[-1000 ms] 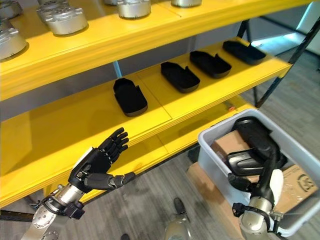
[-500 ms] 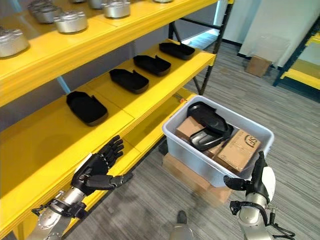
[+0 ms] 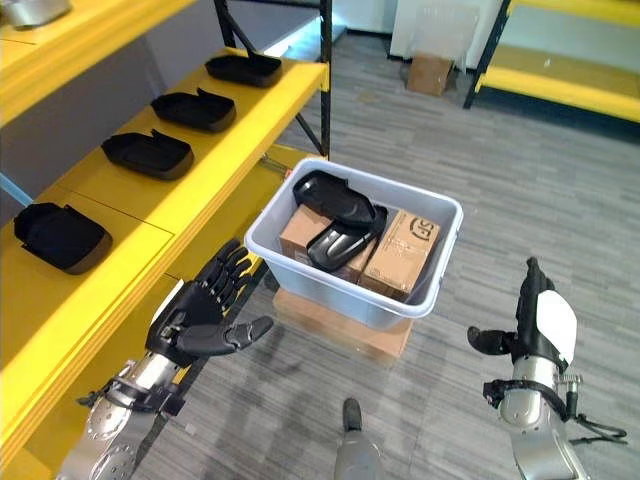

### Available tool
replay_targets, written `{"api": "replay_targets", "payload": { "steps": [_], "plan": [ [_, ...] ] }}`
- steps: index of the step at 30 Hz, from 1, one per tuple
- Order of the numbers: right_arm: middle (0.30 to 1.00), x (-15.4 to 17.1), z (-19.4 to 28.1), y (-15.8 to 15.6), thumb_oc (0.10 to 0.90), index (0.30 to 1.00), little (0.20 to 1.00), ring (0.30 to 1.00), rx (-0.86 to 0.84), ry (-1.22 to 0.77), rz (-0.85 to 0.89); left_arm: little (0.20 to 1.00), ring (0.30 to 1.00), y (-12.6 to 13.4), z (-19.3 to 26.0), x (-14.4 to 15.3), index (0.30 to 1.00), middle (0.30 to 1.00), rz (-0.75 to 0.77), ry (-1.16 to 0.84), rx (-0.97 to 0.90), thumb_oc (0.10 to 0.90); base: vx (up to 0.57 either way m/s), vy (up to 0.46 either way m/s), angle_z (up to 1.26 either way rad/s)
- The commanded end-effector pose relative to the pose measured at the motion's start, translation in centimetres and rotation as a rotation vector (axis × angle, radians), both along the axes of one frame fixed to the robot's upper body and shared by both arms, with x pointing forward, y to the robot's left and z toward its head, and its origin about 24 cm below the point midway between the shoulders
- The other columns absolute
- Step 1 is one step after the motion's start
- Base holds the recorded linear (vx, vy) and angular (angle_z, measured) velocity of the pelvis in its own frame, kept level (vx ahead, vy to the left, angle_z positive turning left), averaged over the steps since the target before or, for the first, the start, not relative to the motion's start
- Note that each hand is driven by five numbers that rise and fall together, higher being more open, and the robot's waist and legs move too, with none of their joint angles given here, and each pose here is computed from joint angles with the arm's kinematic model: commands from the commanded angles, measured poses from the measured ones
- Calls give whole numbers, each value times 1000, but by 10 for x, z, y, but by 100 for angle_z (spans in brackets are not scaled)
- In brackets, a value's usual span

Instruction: Move parts from the plastic box to the shelf.

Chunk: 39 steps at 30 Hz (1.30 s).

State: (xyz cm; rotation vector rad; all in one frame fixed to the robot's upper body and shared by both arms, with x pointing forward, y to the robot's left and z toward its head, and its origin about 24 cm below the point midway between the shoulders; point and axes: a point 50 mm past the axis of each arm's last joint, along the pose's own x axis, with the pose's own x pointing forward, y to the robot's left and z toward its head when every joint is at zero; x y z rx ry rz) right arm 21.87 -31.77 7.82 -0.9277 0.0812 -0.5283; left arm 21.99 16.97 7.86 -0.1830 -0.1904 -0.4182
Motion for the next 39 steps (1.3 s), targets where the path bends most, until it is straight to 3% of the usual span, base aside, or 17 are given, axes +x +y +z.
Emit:
{"api": "replay_targets", "payload": {
  "steps": [1,6,17,26,39],
  "plan": [
    [1000,22,52,20,900,1000,1000,1000,-143,-238,152,1000,1000,3,49,4,1000,1000,21,-276,-32,900,49,-202,-14],
    [1000,29,53,36,900,1000,1000,1000,-143,-260,235,1000,1000,-3,58,15,1000,1000,74,-309,-49,900,64,-183,-12],
    [1000,33,50,65,900,1000,1000,1000,-153,-240,388,1000,1000,14,38,2,1000,1000,155,-264,-49,900,217,155,-62],
    [1000,32,38,72,900,1000,1000,1000,-44,-234,342,1000,1000,12,39,6,1000,1000,116,-237,-20,900,150,126,-40],
    [1000,36,44,85,900,1000,1000,1000,-21,-262,378,1000,1000,19,40,4,1000,1000,123,-218,1,900,71,31,4]
  ]
}}
